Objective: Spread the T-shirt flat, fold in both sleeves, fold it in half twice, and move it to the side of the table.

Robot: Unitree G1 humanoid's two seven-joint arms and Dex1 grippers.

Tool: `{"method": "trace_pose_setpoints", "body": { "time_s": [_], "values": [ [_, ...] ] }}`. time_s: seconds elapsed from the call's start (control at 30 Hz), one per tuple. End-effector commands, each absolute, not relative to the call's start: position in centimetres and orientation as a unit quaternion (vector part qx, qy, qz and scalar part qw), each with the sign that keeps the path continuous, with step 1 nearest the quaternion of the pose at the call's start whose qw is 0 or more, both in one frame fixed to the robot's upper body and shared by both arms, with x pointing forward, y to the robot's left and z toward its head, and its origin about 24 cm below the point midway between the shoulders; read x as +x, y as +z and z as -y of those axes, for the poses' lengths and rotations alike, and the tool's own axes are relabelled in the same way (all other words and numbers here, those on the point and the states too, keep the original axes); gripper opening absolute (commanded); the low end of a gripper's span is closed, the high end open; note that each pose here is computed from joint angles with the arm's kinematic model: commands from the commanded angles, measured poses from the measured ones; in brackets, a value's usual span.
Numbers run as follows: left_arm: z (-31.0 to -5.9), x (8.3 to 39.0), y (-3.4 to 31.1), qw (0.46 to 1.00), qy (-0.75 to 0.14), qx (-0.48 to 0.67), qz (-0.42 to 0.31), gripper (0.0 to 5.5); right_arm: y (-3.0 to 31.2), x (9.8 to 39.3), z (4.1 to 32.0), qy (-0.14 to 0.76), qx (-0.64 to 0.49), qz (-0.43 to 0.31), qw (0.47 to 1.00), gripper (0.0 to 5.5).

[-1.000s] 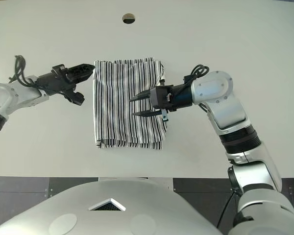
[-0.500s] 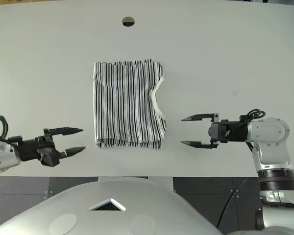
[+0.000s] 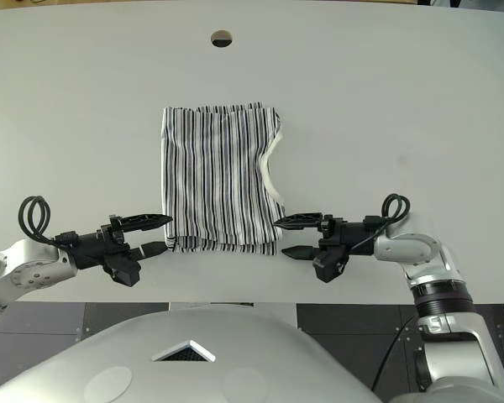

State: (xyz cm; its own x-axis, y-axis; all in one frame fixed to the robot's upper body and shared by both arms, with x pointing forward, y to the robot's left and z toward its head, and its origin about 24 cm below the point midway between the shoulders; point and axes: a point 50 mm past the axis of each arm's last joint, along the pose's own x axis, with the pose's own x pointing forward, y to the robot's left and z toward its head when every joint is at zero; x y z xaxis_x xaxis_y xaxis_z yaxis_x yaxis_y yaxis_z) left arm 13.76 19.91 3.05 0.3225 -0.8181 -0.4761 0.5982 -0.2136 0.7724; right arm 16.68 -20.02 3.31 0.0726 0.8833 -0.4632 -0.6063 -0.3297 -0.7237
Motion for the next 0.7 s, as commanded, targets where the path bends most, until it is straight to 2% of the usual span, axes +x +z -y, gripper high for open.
{"method": "trace_pose_setpoints", "body": {
  "time_s": [0.03, 0.2, 0.37, 0.6, 0.7],
  "values": [
    [-21.1, 12.7, 0.6, 0.575, -0.601, 0.554, 0.032, 3.51, 1.0, 16.3, 19.5, 0.694, -0.479, 0.095, 0.53, 3.72],
    [-20.7, 13.0, 0.4, 0.579, -0.599, 0.553, 0.036, 3.51, 0.0, 16.8, 19.1, 0.692, -0.484, 0.084, 0.529, 3.72],
    [-20.7, 13.0, 0.0, 0.577, -0.605, 0.549, 0.027, 2.53, -0.1, 16.6, 18.9, 0.701, -0.478, 0.086, 0.523, 2.64],
    [-20.5, 13.2, -0.1, 0.571, -0.609, 0.549, 0.029, 1.55, 0.1, 16.3, 18.9, 0.707, -0.463, 0.088, 0.527, 1.47],
    [-20.4, 13.2, -0.1, 0.569, -0.614, 0.546, 0.029, 1.04, 0.2, 16.4, 18.9, 0.707, -0.461, 0.089, 0.528, 0.79]
  ]
}}
